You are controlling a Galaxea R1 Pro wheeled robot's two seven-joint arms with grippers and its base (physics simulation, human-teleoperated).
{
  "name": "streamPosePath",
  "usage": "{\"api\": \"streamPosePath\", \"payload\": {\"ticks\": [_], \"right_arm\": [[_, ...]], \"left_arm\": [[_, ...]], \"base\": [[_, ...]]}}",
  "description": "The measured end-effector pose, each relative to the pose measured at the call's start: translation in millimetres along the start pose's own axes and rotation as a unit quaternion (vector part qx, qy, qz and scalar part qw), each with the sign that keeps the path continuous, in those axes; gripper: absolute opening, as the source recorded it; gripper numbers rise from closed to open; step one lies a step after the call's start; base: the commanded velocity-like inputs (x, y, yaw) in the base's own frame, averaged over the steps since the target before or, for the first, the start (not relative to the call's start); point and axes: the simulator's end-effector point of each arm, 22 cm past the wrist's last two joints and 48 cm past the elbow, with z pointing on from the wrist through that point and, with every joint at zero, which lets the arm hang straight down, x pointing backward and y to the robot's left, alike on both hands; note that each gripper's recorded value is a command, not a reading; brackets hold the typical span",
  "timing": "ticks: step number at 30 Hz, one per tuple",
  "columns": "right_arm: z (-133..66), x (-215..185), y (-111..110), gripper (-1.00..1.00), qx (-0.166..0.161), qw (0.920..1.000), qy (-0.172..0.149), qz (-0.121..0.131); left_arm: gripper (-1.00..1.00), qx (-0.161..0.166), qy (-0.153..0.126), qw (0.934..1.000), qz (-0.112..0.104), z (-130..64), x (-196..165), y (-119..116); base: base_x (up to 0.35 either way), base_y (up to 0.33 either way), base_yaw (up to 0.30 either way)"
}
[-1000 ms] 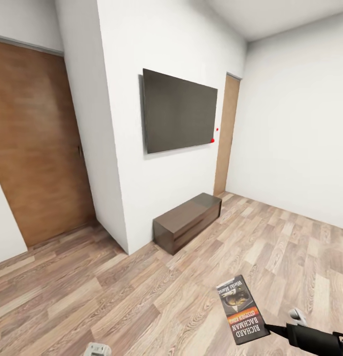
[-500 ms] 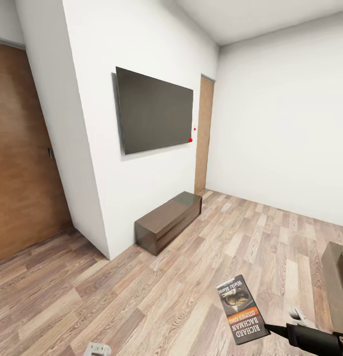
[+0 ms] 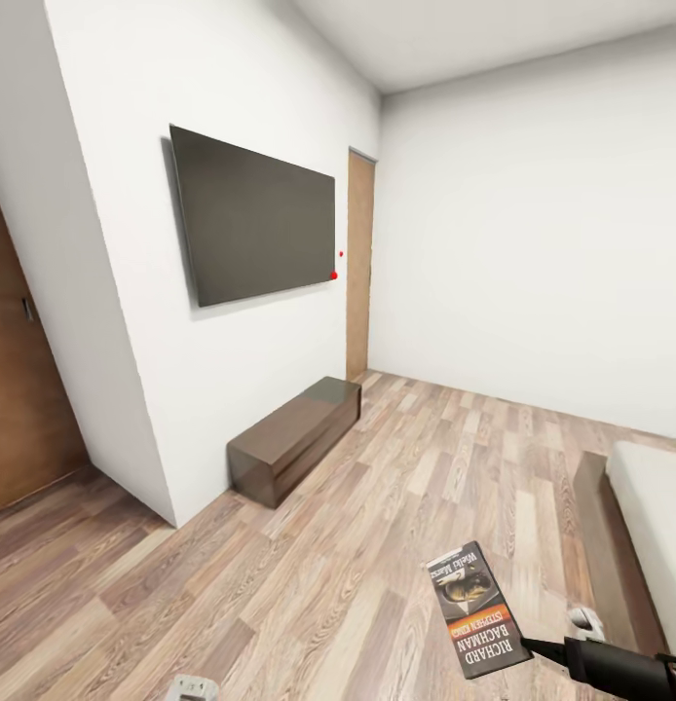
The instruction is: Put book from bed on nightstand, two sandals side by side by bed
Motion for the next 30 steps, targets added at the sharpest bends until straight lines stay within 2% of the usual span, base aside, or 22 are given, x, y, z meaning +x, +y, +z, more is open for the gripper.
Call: {"api": "streamPosePath", "payload": {"ticks": [30], "right_arm": [[0.0, 0.2, 0.0, -1.0, 0.0, 1.0, 0.0, 0.0]], "left_arm": [[1.0, 0.0, 0.0, 1.0, 0.0, 0.0, -0.1, 0.1]], "base": [[0.0, 0.0, -0.281]]}}
